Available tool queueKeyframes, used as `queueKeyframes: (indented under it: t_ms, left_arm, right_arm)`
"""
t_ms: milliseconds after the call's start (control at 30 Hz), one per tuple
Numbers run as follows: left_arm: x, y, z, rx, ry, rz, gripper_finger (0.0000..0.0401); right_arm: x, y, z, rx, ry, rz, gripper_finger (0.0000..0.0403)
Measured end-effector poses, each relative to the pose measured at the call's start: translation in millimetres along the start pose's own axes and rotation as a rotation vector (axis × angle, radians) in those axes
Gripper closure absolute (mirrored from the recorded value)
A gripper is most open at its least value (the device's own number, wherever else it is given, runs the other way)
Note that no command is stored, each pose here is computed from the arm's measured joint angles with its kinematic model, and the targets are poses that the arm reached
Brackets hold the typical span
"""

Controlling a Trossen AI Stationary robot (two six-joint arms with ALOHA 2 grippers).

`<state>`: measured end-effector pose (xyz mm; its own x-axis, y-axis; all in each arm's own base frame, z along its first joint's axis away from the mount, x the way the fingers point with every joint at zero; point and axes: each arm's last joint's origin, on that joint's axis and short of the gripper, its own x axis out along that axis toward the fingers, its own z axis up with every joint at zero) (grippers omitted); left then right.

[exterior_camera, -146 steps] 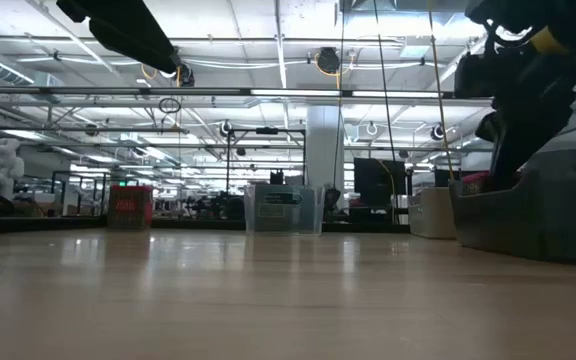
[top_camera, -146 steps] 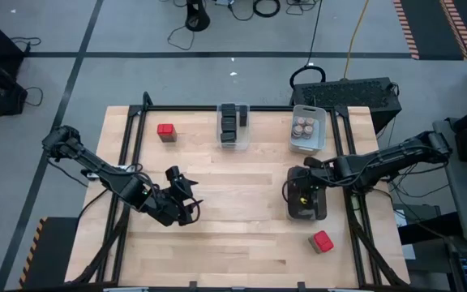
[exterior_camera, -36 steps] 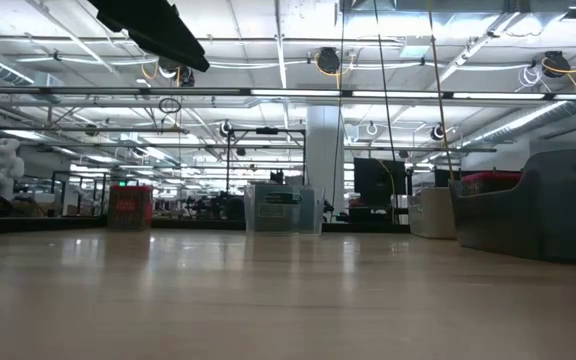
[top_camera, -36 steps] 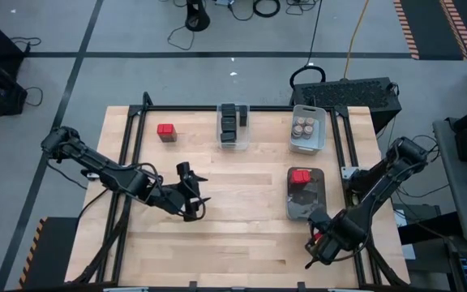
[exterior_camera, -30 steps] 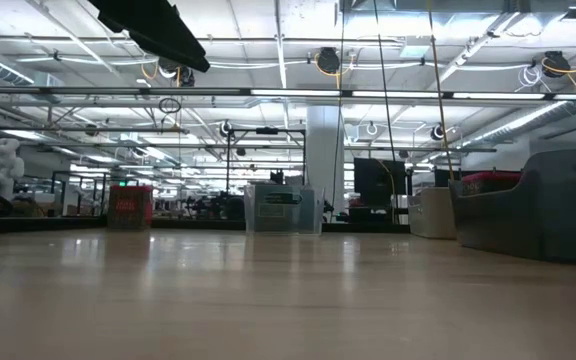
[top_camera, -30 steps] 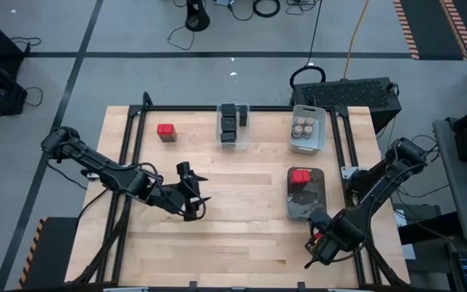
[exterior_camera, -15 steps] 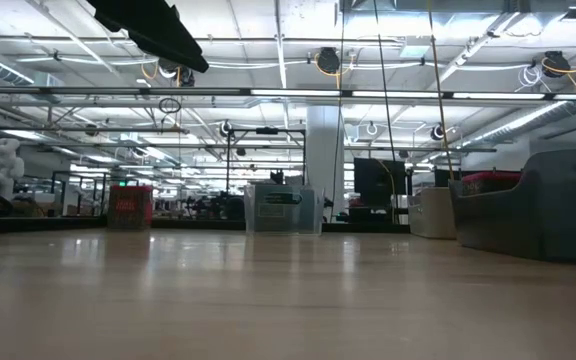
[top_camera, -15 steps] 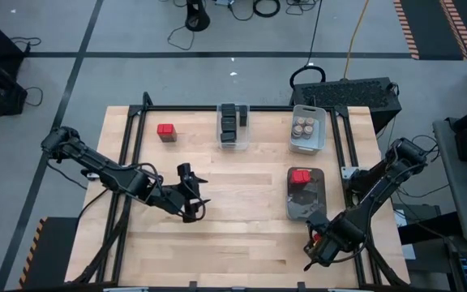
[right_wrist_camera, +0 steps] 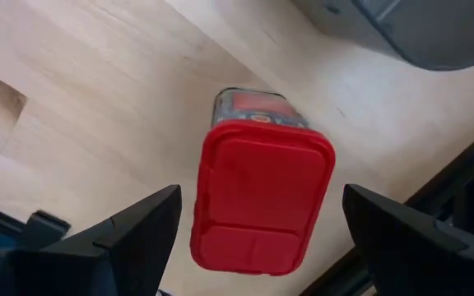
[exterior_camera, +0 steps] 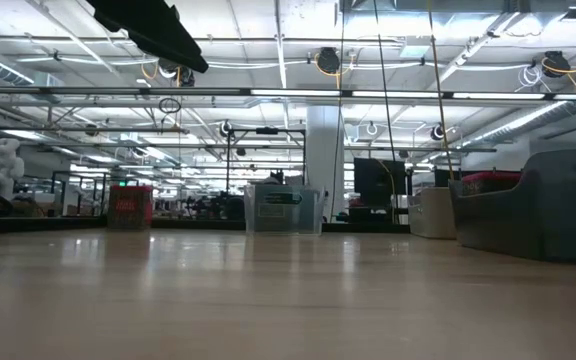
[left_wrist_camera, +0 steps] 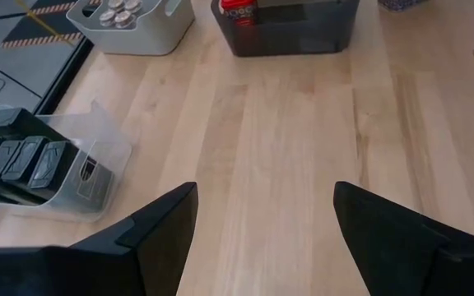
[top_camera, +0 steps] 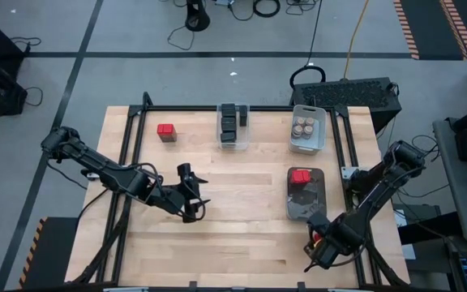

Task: Sort spices by type
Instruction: Put the bottom red seasoning can into the black transparent bin

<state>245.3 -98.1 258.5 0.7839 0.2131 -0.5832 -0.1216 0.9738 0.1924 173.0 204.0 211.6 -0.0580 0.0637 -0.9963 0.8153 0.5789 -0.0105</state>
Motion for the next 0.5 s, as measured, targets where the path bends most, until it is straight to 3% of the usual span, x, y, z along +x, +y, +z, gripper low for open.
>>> queueKeyframes:
  t_ms: [333, 500]
  left_arm:
    - [0.0, 0.0, -0.1, 0.001, 0.001, -0.001, 0.0111]
    - [0.0, 0.0, -0.1, 0.001, 0.001, -0.001, 0.0111]
  right_arm:
    - [8.5, 4.0, -1.5, -0.001, 0.021, -0.031, 0.0079]
    - [9.4, 4.3, -2.0, 0.001, 0.039, -0.039, 0.0106]
